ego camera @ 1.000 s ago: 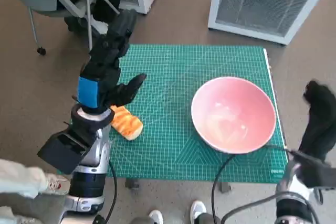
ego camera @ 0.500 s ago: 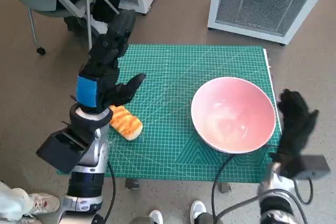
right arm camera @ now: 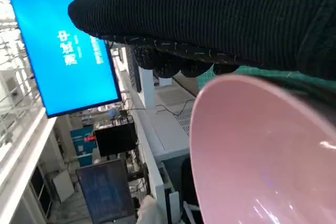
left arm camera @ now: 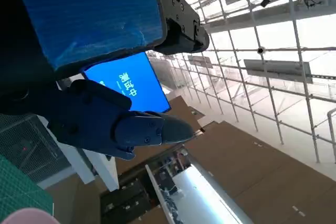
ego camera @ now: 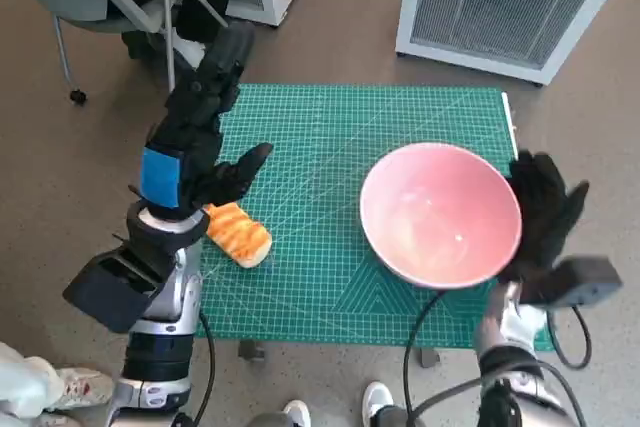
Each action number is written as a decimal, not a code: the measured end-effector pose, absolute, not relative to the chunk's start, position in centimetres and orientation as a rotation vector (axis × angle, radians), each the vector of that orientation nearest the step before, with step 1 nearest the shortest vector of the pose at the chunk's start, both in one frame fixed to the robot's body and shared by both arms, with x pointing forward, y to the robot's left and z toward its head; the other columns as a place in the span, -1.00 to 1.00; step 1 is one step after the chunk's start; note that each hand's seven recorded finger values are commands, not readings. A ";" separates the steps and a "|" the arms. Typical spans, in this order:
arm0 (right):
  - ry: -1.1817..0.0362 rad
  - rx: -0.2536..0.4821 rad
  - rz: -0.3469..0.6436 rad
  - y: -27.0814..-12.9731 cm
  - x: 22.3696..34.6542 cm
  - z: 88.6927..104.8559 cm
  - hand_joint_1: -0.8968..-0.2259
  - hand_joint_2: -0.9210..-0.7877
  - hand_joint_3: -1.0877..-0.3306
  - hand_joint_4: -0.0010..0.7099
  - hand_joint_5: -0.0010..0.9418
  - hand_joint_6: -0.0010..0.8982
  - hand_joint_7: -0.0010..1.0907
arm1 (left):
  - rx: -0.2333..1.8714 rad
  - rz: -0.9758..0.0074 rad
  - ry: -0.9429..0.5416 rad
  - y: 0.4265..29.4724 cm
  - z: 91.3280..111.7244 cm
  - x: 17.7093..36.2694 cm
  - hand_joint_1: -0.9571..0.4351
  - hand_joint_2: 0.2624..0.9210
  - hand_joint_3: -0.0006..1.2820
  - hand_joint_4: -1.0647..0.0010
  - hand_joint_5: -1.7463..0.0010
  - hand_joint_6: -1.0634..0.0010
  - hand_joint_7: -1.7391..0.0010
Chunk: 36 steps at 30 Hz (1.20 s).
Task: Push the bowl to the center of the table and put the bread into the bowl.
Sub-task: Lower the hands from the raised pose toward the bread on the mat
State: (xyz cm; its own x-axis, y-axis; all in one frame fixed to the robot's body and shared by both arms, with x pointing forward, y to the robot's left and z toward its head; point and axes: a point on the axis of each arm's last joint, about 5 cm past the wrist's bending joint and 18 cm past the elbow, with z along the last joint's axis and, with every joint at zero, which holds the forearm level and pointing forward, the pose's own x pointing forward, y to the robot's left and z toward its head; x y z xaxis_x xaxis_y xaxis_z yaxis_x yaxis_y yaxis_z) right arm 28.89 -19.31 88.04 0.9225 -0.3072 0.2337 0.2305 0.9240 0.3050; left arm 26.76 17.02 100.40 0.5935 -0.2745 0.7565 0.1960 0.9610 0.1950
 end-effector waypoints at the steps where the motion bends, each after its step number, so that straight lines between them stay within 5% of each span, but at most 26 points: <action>1: -0.282 0.276 -0.271 -19.1 29.1 88.2 0.24 -1.00 -0.41 -0.41 -0.96 -0.88 0.07 | 0.096 -0.274 -0.896 17.0 100.4 26.7 -0.34 1.00 -0.51 0.51 1.00 0.30 1.00; 19: -0.306 0.340 -0.149 -16.0 31.6 91.0 0.22 -1.00 -0.40 -0.41 -0.99 -0.91 0.09 | 0.132 -0.253 -0.881 17.7 100.0 25.9 -0.37 1.00 -0.49 0.52 1.00 0.28 0.99; 36: -0.263 0.280 -0.052 -13.5 33.4 93.6 0.12 -1.00 -0.38 -0.47 -0.99 -0.94 0.06 | 0.182 -0.226 -0.862 18.8 99.8 25.3 -0.36 1.00 -0.49 0.54 1.00 0.28 0.99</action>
